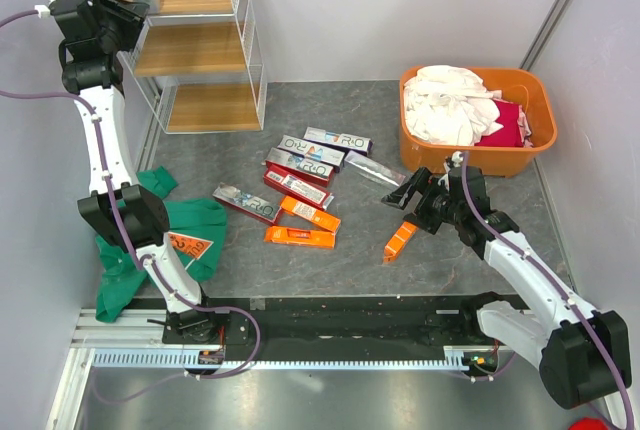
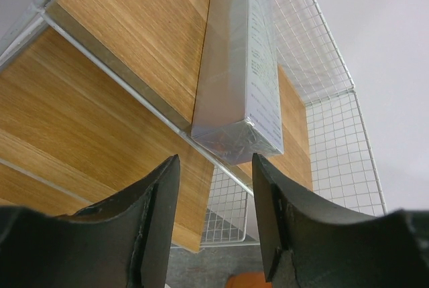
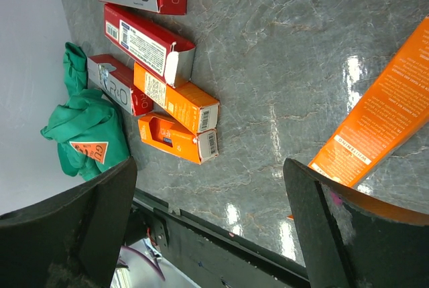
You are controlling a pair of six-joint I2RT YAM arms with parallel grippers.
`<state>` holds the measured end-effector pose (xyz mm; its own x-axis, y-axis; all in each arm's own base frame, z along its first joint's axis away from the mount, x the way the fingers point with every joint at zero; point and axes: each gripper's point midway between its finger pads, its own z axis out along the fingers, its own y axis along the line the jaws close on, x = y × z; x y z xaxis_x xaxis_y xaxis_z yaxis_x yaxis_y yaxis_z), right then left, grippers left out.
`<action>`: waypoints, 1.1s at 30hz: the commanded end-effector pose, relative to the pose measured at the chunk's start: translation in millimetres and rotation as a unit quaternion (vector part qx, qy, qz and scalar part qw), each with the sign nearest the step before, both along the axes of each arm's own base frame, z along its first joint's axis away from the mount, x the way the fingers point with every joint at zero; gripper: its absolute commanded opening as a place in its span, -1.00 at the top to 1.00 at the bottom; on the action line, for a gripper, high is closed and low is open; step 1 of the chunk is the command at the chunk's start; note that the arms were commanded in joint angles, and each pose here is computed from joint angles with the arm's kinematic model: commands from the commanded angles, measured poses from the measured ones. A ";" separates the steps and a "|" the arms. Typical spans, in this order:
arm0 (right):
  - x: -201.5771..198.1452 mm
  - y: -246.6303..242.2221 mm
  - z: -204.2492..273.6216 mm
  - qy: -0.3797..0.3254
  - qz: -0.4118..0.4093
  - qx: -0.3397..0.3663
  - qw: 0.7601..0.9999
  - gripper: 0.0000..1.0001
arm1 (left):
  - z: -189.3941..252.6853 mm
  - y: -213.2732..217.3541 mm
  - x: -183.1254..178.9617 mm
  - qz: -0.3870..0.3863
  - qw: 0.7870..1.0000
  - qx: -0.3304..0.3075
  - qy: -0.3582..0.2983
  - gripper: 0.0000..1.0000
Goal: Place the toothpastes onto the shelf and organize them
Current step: Place the toothpaste on the shelf.
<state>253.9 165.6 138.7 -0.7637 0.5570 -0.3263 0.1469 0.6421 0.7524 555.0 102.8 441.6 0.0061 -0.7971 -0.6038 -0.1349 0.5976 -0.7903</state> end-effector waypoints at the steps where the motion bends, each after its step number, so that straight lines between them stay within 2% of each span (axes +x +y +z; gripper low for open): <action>1: 2.5 0.7 -0.3 -0.007 0.004 0.000 1.000 -0.96 | 22.0 -1.3 -1.5 0.003 0.999 0.005 -0.032 -0.15; 9: 3.7 -0.3 3.1 -0.017 0.006 -0.005 1.000 -0.96 | 22.0 -9.0 -12.5 -0.015 0.999 0.025 -0.028 -0.44; 11: 4.5 -1.0 3.7 -0.020 0.006 -0.008 1.000 -0.96 | 33.5 -19.1 -26.3 -0.028 0.998 0.036 -0.040 -0.50; 12: 4.7 -1.2 2.4 -0.019 0.006 -0.009 1.000 -0.96 | 19.4 -22.3 -27.5 -0.034 0.998 0.035 -0.027 -0.50; 13: 5.1 -1.4 2.4 -0.020 0.006 -0.011 1.000 -0.96 | 35.2 -30.1 -40.9 -0.040 0.997 0.046 -0.047 -0.52; 14: 5.2 -1.4 1.9 -0.019 0.006 -0.011 1.000 -0.96 | 34.1 -36.1 -46.2 -0.049 0.997 0.047 -0.047 -0.54; 15: 5.6 -1.5 0.6 -0.020 0.009 -0.015 1.000 -0.96 | 13.5 -39.8 -47.5 -0.057 0.997 0.046 -0.029 -0.55; 17: 6.7 -1.5 0.5 -0.021 0.012 -0.018 1.000 -0.96 | 25.2 -55.6 -68.7 -0.071 0.995 0.058 -0.049 -0.58; 18: 7.5 -1.5 -1.4 -0.019 0.014 -0.021 0.999 -0.96 | 3.3 -60.3 -72.3 -0.079 0.995 0.056 -0.032 -0.59; 20: 9.3 -2.0 -1.1 -0.023 0.019 -0.029 0.999 -0.96 | 7.5 -78.0 -90.4 -0.098 0.992 0.065 -0.045 -0.61; 23: 12.5 -3.4 -3.6 -0.022 0.028 -0.047 0.998 -0.96 | -35.9 -98.2 -103.2 -0.128 0.990 0.058 -0.006 -0.64; 24: 13.5 -4.5 -6.8 -0.017 0.029 -0.054 0.998 -0.96 | -34.1 -105.0 -112.7 -0.136 0.989 0.060 -0.011 -0.65; 31: 26.2 -12.6 -9.8 -0.021 0.034 -0.103 0.994 -0.96 | -96.3 -176.0 -146.7 -0.225 0.970 0.080 0.037 -0.68; 33: 32.0 -14.2 -9.9 -0.021 0.039 -0.117 0.992 -0.96 | -122.3 -183.3 -152.4 -0.234 0.966 0.092 0.063 -0.68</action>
<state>265.2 156.6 112.8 -0.8088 0.4438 -0.3860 0.1180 0.7654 0.6327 416.3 -58.0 341.4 -0.3546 -0.6731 -0.6490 0.0302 0.6856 -0.7274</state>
